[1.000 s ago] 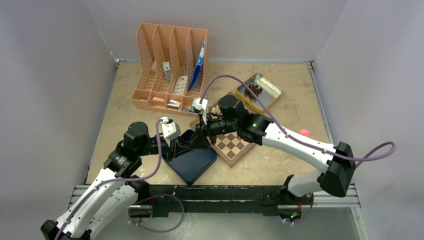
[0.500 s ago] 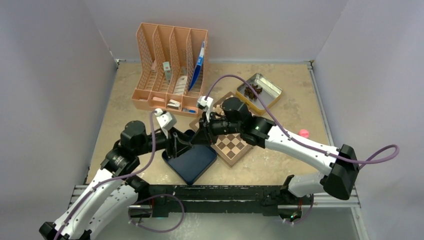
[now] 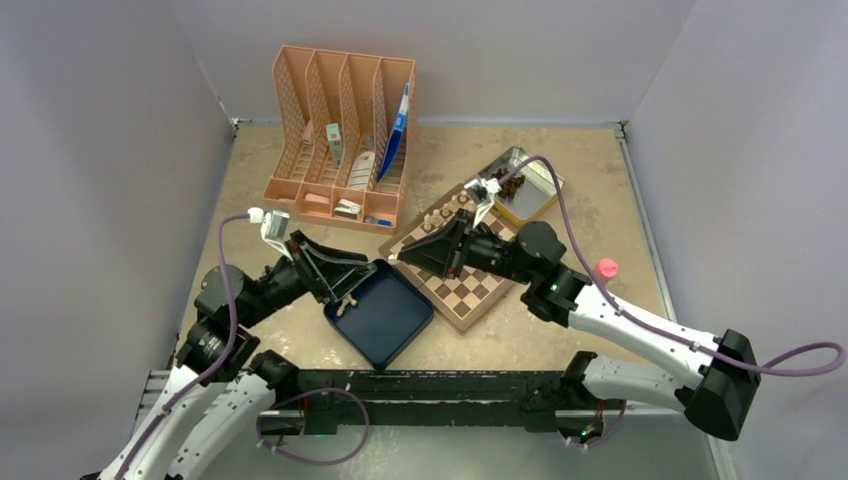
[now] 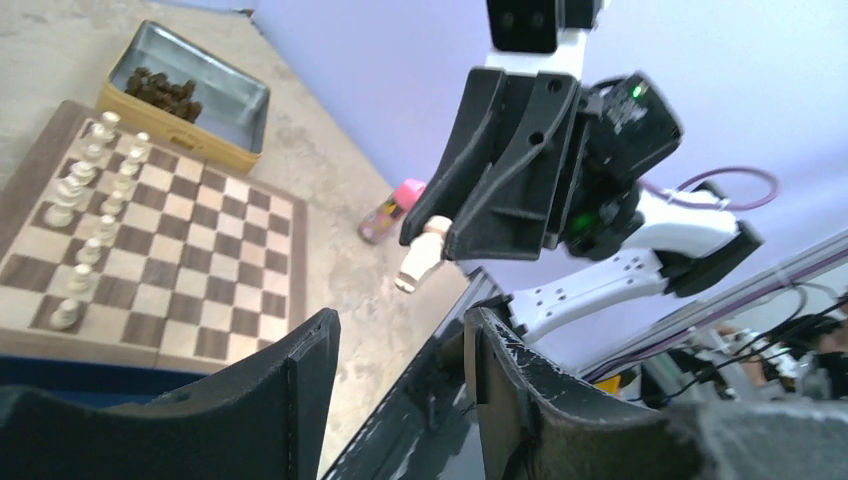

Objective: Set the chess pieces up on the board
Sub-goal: Place the chess piece on the chessboard.

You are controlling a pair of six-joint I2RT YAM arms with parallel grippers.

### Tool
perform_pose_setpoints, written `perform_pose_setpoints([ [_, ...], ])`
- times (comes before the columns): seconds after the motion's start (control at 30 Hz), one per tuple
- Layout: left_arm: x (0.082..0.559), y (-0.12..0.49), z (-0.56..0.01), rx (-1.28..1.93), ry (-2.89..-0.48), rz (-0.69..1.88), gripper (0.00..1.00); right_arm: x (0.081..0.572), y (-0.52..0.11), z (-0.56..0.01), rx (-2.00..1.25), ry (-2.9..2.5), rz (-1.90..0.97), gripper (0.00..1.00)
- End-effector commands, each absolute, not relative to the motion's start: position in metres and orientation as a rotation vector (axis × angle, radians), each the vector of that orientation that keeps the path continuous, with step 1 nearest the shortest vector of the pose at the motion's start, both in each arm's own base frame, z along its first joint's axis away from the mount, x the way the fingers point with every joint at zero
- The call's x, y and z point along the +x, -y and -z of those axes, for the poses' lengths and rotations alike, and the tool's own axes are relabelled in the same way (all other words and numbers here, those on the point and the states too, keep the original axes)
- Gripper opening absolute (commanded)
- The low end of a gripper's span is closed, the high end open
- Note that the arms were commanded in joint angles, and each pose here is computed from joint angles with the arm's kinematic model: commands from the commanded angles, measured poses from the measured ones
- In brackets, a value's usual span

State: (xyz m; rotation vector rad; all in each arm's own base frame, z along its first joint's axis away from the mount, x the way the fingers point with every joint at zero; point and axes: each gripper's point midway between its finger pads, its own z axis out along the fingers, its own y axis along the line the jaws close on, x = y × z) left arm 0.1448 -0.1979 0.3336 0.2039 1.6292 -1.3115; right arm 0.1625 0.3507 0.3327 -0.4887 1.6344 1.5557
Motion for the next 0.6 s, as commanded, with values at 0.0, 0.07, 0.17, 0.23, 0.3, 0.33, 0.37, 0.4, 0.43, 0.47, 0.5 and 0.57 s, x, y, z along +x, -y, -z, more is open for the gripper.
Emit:
perform_pose_setpoints([
  [0.0, 0.143, 0.204, -0.373, 0.165, -1.495, 1.451, 0.48, 0.14, -0.334, -0.395, -0.38, -1.358, -1.817, 0.11],
  [0.07, 0.142, 0.211, -0.38, 0.203, -1.47, 1.487, 0.47, 0.133, -0.332, -0.399, -0.364, -1.336, -1.883, 0.11],
  [0.17, 0.143, 0.222, -0.38, 0.251, -1.475, 1.539, 0.46, 0.129, -0.33, -0.401, -0.361, -1.316, -1.921, 0.11],
  [0.23, 0.143, 0.227, -0.38, 0.276, -1.47, 1.573, 0.45, 0.128, -0.33, -0.401, -0.356, -1.321, -1.929, 0.11],
  [0.3, 0.142, 0.232, -0.38, 0.304, -1.458, 1.606, 0.44, 0.13, -0.328, -0.401, -0.327, -1.325, -1.93, 0.11],
  [0.33, 0.143, 0.234, -0.379, 0.308, -1.458, 1.614, 0.44, 0.131, -0.327, -0.401, -0.312, -1.324, -1.931, 0.11],
  [0.37, 0.144, 0.235, -0.378, 0.311, -1.463, 1.618, 0.44, 0.132, -0.326, -0.401, -0.297, -1.32, -1.933, 0.11],
  [0.4, 0.145, 0.236, -0.376, 0.314, -1.465, 1.62, 0.43, 0.132, -0.325, -0.402, -0.286, -1.317, -1.934, 0.11],
  [0.43, 0.146, 0.237, -0.375, 0.315, -1.465, 1.622, 0.43, 0.133, -0.324, -0.403, -0.275, -1.316, -1.934, 0.11],
  [0.47, 0.146, 0.237, -0.374, 0.319, -1.457, 1.628, 0.44, 0.135, -0.323, -0.403, -0.26, -1.317, -1.929, 0.11],
  [0.5, 0.145, 0.238, -0.374, 0.322, -1.447, 1.637, 0.43, 0.137, -0.323, -0.403, -0.249, -1.319, -1.928, 0.11],
  [0.57, 0.144, 0.238, -0.375, 0.325, -1.426, 1.659, 0.44, 0.14, -0.322, -0.403, -0.22, -1.324, -1.923, 0.11],
])
